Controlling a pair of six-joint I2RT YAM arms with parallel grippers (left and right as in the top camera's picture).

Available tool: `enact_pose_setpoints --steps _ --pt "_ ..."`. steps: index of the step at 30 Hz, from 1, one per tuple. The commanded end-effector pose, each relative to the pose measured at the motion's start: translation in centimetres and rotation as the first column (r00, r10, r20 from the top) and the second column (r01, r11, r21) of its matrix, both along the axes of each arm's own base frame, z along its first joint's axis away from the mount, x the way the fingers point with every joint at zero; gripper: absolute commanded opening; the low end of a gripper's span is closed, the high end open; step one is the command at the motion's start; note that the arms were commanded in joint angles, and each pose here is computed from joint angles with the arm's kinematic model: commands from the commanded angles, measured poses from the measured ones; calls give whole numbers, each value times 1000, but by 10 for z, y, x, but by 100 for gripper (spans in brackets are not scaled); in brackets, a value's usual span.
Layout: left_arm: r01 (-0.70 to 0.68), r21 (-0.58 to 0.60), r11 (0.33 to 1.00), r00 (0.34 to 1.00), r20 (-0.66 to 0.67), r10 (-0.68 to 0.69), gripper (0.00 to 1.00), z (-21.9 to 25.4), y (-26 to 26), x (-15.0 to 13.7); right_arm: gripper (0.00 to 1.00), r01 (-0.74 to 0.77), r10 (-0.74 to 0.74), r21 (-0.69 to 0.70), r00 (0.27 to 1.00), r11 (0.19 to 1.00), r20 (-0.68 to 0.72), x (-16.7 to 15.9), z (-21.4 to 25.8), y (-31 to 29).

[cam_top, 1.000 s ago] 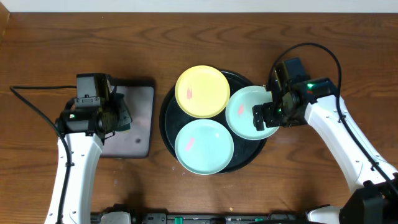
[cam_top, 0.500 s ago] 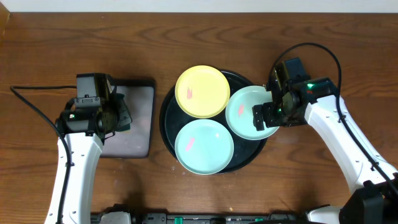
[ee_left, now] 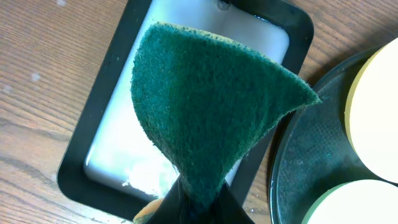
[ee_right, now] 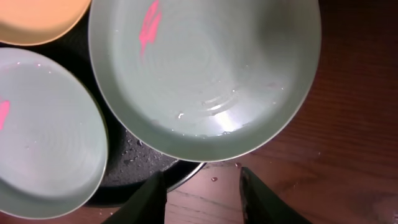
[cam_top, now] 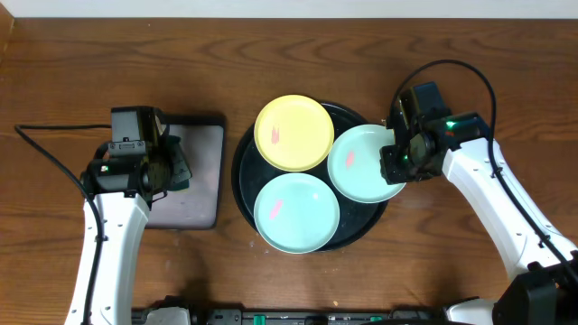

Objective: Clean dirty plates on tray and stack at the side
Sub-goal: 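Close the right gripper on the right blue plate's rim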

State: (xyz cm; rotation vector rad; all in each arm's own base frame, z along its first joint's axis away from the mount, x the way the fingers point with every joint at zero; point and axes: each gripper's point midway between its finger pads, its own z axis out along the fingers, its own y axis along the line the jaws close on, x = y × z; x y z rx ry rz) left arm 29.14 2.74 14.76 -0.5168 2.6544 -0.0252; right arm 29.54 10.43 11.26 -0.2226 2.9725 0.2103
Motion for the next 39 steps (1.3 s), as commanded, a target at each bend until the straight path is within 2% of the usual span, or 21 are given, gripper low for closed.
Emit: enact_pose_setpoints --steps 1,4,8,15,25,27,31,39 --pt "-8 6 1000 1000 4 8 8 1 2 0 35 26 -24 -62 999 998 26 6 3 -11" --pt "-8 6 1000 1000 4 8 7 1 2 0 38 189 -180 -171 981 967 69 11 3 -35" --pt "-9 6 1000 1000 3 9 7 1 2 0 47 300 -279 -225 953 927 121 16 5 -50" --pt "-9 6 1000 1000 8 9 7 2 2 1 51 317 -296 -232 947 919 122 24 -7 -53" --pt "-9 7 1000 1000 10 9 7 2 2 1 52 320 -327 -277 945 906 23 26 -47 -61" --pt "-9 6 1000 1000 10 9 7 2 2 1 49 320 -332 -266 943 909 4 27 -54 -59" --pt "-9 6 1000 1000 10 9 7 2 2 1 35 303 -316 -242 949 922 -15 30 -61 -54" --pt "-9 6 1000 1000 9 9 7 2 2 1 18 301 -311 -242 950 922 -3 33 -61 -55"
